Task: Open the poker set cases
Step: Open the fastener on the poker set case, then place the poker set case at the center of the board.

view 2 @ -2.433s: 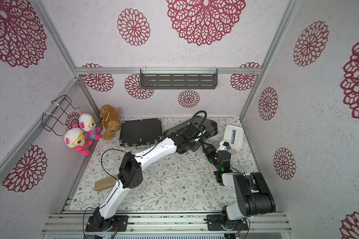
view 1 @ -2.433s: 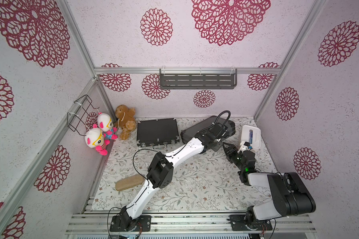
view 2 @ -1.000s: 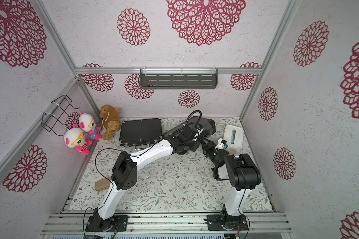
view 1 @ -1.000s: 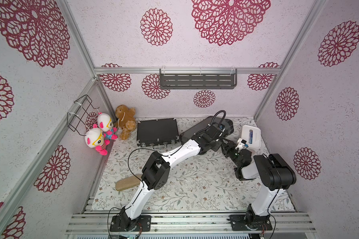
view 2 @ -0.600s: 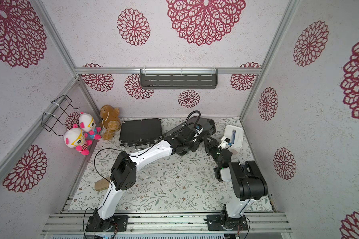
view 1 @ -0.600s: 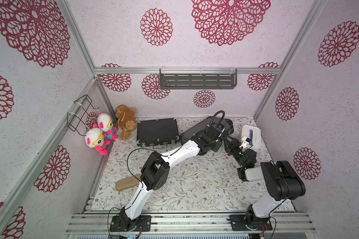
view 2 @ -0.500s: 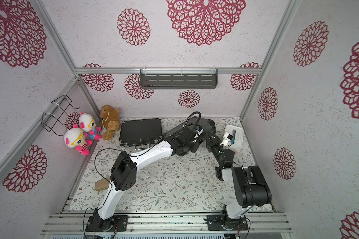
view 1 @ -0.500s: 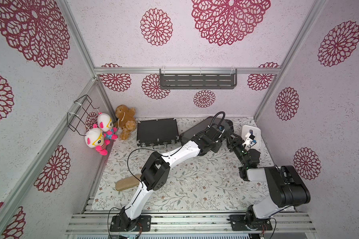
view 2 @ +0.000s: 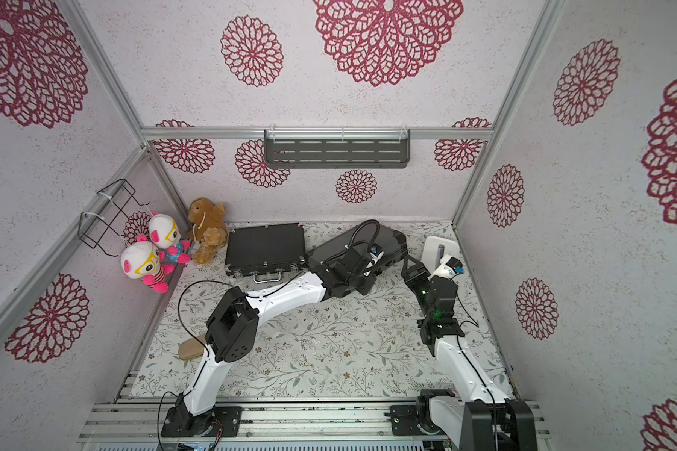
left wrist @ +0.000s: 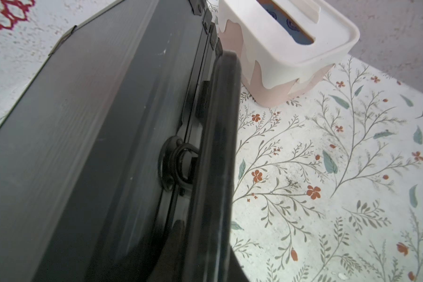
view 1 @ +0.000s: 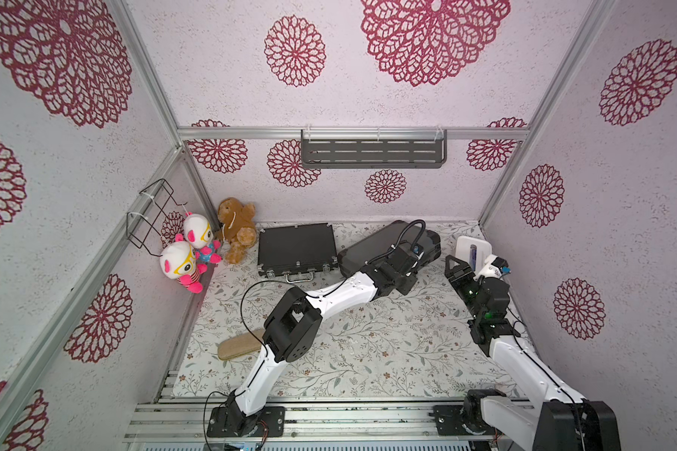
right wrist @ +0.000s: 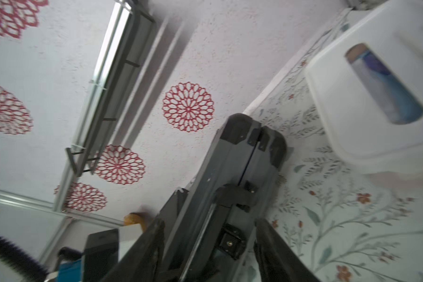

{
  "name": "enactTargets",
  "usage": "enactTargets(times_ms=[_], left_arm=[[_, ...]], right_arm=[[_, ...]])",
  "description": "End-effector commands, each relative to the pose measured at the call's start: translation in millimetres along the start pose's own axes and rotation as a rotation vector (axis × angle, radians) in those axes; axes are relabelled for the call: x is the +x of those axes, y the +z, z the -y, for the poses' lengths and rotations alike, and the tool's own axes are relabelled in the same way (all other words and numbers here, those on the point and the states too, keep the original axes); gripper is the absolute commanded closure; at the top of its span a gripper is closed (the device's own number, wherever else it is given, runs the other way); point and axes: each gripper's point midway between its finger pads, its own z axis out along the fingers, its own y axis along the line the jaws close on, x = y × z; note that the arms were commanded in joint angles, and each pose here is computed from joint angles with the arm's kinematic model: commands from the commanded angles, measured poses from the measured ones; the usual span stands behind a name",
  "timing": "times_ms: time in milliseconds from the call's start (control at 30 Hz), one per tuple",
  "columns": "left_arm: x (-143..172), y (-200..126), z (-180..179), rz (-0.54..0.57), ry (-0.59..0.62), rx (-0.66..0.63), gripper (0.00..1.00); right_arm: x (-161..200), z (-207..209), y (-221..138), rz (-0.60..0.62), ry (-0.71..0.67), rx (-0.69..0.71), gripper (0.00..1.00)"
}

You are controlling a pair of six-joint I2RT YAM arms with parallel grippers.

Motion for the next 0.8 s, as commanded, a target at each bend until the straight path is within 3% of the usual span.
enactTargets(times_ms=[0,133,233,367,633,767], left_arm=[[-81.9,-43.2,10.5,0.278,-0.023,0.025,1.0],[-60.3,-32.1,23.6,0.258,0.117,-0.05,1.0],[-38.1,-23.7,32.8,0.247,0.193,-0.049,1.0],[-15.9,-15.5,33.4,0.227,0.233,-0.053,1.0],[-3.4,-6.8,42.6,0.231,0.291,-0.136,1.0],[4.6,-1.3,50.2,0.248,0.374,-0.293,1.0]], right_arm=[[25.2,55.6,-6.6,-0.071,-0.153,0.192,0.33],[44.2,63.2,-6.5,-0.132,-0.232,0.163,0.22],[51.3,98.9,-13.3,-0.116,-0.229,0.286,0.21],[68.9,116.3,-15.8,-0.142,-0.225,0.294,0.22],[55.3,116.6,-21.4,-0.03,-0.239,0.282,0.21],[47.2,118.2,-28.0,0.009,-0.244,0.307,0.21]])
